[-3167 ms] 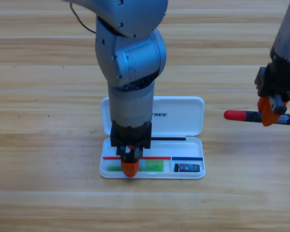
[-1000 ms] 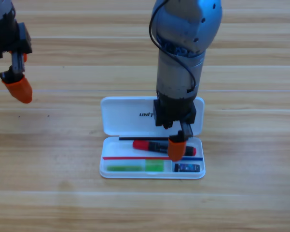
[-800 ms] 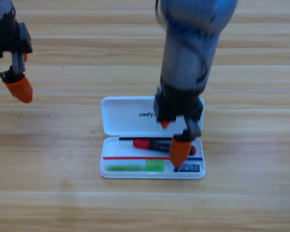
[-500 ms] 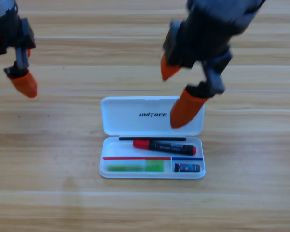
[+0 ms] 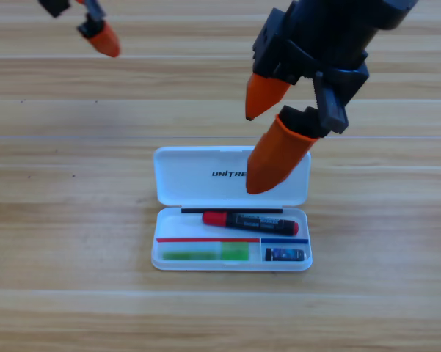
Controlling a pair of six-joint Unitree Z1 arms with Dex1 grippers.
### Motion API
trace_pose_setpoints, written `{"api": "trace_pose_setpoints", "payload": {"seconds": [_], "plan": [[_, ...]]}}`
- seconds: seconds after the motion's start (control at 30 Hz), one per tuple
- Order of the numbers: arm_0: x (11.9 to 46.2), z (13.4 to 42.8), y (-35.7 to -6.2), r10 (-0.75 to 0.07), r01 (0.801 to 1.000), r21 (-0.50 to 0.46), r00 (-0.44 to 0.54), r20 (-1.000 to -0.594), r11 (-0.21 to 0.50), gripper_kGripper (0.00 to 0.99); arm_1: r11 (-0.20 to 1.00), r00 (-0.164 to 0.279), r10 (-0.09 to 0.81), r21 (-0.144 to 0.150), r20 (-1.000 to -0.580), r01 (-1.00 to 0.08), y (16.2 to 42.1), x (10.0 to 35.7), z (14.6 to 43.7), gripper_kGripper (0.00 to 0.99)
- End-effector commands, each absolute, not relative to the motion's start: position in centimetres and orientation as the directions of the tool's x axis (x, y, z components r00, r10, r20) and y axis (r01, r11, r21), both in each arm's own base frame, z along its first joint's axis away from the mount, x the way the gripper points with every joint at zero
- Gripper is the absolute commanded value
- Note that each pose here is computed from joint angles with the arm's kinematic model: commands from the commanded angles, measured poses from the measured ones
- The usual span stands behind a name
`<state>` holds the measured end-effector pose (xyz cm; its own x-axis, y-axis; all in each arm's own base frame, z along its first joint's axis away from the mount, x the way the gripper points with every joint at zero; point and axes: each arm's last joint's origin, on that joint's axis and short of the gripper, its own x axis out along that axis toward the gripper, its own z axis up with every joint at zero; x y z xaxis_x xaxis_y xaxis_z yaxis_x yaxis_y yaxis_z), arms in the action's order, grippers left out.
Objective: Clean up eraser and pencils
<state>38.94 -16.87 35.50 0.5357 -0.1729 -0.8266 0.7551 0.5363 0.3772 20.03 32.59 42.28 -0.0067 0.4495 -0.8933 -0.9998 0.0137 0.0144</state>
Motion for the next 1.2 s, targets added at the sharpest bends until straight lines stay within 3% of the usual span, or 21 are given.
{"api": "trace_pose_setpoints", "payload": {"seconds": [0.03, 0.17, 0.37, 0.53, 0.6, 0.73, 1.0, 1.2], "plan": [[42.1, 29.7, -17.9, -0.215, 0.790, 0.253, 0.432, -0.876, 0.559, 0.927, 0.019, -0.006, 0.487, 0.017, -0.874, -1.000, 29.8, 17.8, 44.7, 0.945], [42.5, 27.6, -18.4, -0.264, 0.813, 0.198, 0.393, -0.881, 0.548, 0.801, 0.025, 0.006, 0.503, 0.007, -0.864, -1.000, 29.1, 17.3, 45.4, 0.945], [42.4, 25.1, -18.9, -0.340, 0.856, 0.126, 0.329, -0.881, 0.501, 0.437, 0.029, 0.006, 0.502, 0.010, -0.865, -1.000, 28.9, 17.2, 45.4, 0.945], [42.3, 23.9, -18.9, -0.355, 0.864, 0.113, 0.316, -0.880, 0.491, 0.161, 0.033, 0.009, 0.506, 0.009, -0.862, -0.999, 28.9, 17.2, 45.5, 0.945], [42.3, 23.7, -18.9, -0.359, 0.864, 0.112, 0.317, -0.878, 0.490, 0.000, 0.033, 0.008, 0.506, 0.010, -0.862, -0.999, 28.9, 17.2, 45.5, 0.945], [42.2, 23.1, -18.7, -0.336, 0.842, 0.110, 0.326, -0.883, 0.527, 0.000, 0.036, 0.008, 0.508, 0.012, -0.861, -0.999, 29.2, 17.4, 45.2, 0.945], [40.8, 21.5, -19.0, -0.446, 0.880, -0.039, 0.201, -0.872, 0.473, 0.000, 0.039, 0.004, 0.502, 0.018, -0.865, -0.999, 29.9, 17.8, 44.6, 0.945], [40.6, 20.9, -19.2, -0.495, 0.891, -0.100, 0.150, -0.856, 0.443, 0.000, 0.044, 0.002, 0.502, 0.023, -0.865, -0.999, 30.2, 18.0, 44.4, 0.945]]}}
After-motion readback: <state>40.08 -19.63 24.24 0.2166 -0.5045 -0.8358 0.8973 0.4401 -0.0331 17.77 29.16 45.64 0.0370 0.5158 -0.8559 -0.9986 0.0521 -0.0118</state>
